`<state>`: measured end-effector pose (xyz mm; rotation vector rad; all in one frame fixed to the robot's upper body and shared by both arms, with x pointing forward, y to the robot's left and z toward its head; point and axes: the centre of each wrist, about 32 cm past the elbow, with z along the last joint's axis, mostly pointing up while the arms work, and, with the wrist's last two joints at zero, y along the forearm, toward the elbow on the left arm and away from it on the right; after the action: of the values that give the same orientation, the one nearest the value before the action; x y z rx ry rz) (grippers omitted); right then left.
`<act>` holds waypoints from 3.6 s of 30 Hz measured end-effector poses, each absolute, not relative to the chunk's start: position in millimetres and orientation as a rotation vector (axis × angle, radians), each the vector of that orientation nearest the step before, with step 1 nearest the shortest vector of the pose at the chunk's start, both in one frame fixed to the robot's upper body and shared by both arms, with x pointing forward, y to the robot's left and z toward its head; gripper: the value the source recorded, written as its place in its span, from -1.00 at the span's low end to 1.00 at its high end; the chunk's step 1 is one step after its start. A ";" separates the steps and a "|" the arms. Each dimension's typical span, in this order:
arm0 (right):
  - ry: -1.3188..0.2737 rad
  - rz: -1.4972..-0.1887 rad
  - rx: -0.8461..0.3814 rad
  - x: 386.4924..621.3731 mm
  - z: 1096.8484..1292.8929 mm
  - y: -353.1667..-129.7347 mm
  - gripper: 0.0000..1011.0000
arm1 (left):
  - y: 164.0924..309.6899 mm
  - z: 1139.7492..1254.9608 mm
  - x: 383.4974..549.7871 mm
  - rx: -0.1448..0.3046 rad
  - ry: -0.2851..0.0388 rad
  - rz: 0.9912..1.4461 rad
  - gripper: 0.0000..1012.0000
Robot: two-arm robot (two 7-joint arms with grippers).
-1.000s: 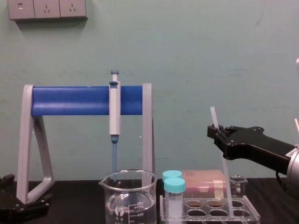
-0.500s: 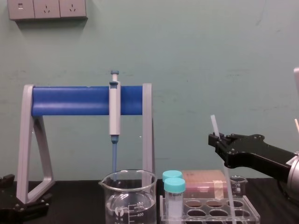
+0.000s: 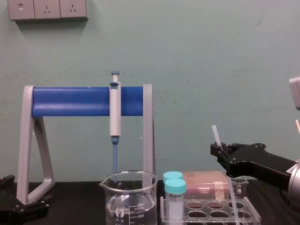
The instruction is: Pick up the stirring rod with one hand, then place it down.
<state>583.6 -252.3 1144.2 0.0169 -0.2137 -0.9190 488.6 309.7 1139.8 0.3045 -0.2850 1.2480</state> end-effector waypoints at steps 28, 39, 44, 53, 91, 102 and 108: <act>-0.213 -0.921 0.018 583.3 1144.3 -252.3 -0.86 | 309.7 1139.8 488.6 0.304 -0.285 1.248 0.98; -0.213 -0.920 0.019 583.3 1144.3 -252.3 -0.21 | 309.7 1139.8 488.6 0.304 -0.285 1.248 0.98; -0.213 -0.920 0.019 583.3 1144.3 -252.3 0.15 | 309.7 1139.8 488.6 0.304 -0.285 1.248 0.98; -0.213 -0.920 0.019 583.3 1144.3 -252.3 0.65 | 309.6 1139.8 488.6 0.304 -0.285 1.248 0.98; -0.295 -1.020 0.063 564.7 1166.4 -253.8 0.98 | 309.7 1139.8 488.6 0.304 -0.285 1.248 0.98; -0.201 -1.138 0.033 537.7 1164.3 -262.5 0.98 | 309.7 1139.8 488.6 0.304 -0.285 1.248 0.98; -0.159 -1.161 -0.028 536.1 1156.7 -264.5 0.98 | 309.7 1139.8 488.6 0.304 -0.285 1.248 0.98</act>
<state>536.1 -264.5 1156.7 -0.0280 -0.1591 -1.1610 488.6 309.7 1139.8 0.3044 -0.2851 1.2479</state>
